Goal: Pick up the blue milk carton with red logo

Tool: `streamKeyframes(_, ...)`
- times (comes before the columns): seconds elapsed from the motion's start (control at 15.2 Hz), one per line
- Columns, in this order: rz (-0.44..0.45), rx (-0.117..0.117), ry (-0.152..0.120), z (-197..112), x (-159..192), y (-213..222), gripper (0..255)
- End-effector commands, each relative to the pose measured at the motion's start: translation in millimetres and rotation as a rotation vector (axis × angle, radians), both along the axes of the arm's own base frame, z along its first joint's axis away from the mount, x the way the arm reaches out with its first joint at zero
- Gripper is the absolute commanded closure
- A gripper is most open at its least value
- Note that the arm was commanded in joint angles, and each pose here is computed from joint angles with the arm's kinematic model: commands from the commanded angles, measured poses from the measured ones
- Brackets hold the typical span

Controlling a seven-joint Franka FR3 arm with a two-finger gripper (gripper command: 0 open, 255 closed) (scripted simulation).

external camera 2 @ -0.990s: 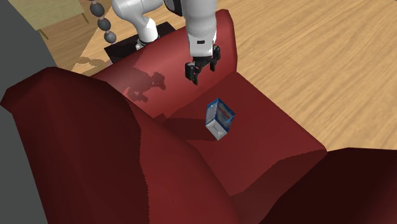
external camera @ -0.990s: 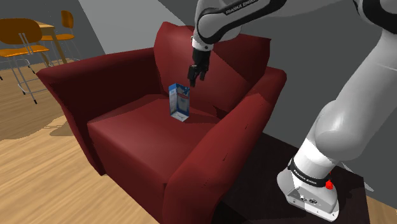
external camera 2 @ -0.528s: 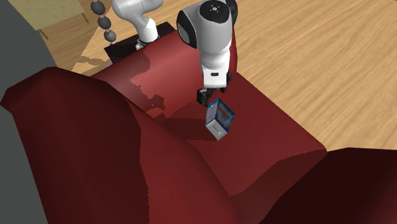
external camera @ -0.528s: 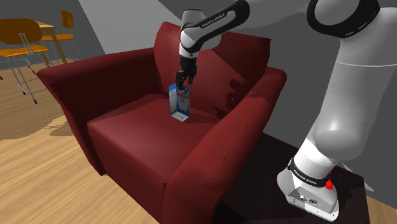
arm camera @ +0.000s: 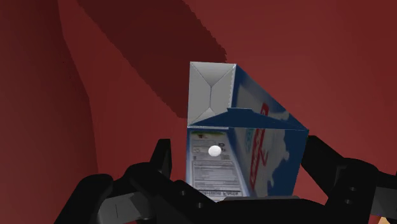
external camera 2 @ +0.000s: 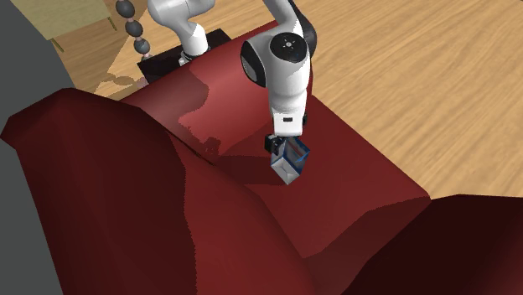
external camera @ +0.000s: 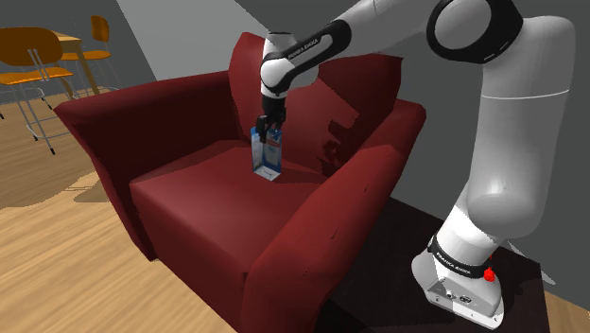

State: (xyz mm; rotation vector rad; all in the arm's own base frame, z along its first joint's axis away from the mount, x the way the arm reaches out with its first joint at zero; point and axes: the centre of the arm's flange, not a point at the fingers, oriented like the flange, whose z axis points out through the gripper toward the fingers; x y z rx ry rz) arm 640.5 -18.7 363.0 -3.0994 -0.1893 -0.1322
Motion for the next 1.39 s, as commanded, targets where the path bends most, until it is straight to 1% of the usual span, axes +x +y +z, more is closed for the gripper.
streamKeyframes(0.0, 0.0, 0.0, 0.0, -11.0, 0.8, -0.3, 0)
streamKeyframes(0.13, 0.0, 0.0, 0.0, -14.1, 0.8, -0.3, 0)
streamKeyframes(0.2, 0.0, 0.0, -0.001, -14.3, 0.7, -0.3, 255)
streamKeyframes(0.79, 0.0, 0.0, 0.0, -14.1, 0.8, -0.3, 255)
streamKeyframes(1.32, 0.0, 0.0, 0.0, 28.2, 0.8, -0.3, 255)
